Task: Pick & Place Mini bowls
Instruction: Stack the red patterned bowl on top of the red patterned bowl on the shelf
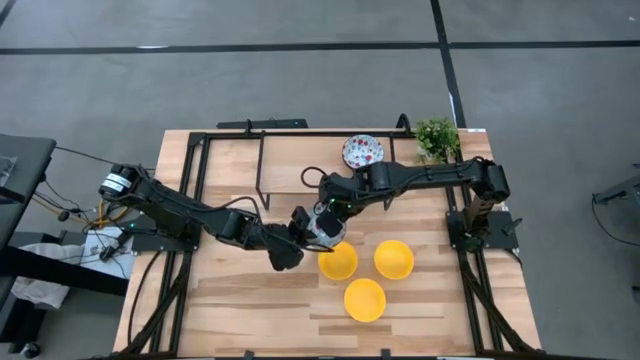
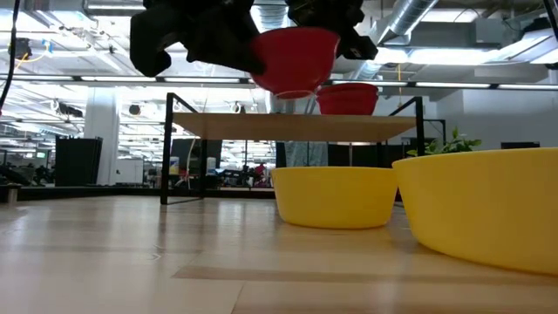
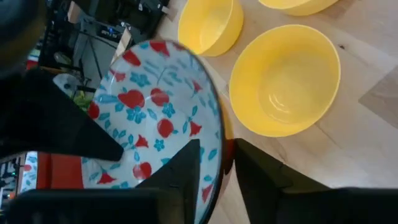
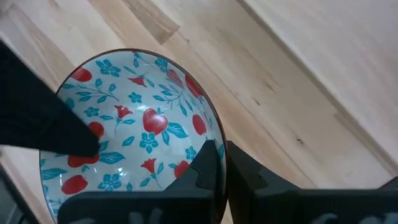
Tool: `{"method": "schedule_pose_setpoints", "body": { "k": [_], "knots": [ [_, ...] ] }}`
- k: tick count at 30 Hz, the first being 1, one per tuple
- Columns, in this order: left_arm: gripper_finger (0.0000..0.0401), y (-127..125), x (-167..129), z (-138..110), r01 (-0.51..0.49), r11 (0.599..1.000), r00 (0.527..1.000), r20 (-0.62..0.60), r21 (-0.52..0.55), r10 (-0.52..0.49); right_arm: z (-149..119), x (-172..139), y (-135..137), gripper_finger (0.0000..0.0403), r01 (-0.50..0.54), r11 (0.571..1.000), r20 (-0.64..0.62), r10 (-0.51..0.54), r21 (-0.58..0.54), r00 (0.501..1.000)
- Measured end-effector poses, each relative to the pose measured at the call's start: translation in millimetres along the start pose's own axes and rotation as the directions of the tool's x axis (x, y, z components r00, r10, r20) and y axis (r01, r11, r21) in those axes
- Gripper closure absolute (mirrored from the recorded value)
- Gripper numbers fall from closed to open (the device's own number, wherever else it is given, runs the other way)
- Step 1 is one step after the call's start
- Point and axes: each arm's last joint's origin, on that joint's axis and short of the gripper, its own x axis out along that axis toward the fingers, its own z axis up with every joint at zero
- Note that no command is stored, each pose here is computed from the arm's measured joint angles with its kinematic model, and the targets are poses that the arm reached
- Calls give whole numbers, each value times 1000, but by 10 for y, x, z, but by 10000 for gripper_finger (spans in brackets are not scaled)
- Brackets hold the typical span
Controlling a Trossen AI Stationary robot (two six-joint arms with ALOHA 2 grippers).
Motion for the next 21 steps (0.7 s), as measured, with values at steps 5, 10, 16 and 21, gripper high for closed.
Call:
{"method": "schedule_pose_setpoints", "body": {
  "k": [5,10,16,21],
  "knots": [
    [267,2,1,-9,-11,999,1000,-19,-32,11,-18,-7,-8,401,-2,1000,-24,2,-1,1000],
    [244,9,0,-19,-41,992,998,-50,-121,35,-61,-25,-28,401,12,1000,-66,-13,-12,998],
    [232,43,-118,-77,-27,979,997,-73,-204,12,-104,-91,-58,402,3,999,-112,-6,-32,994],
    [235,172,-296,-172,-24,954,998,-61,-300,6,-123,-218,-80,402,-16,999,-99,13,-33,995]
  ]
}}
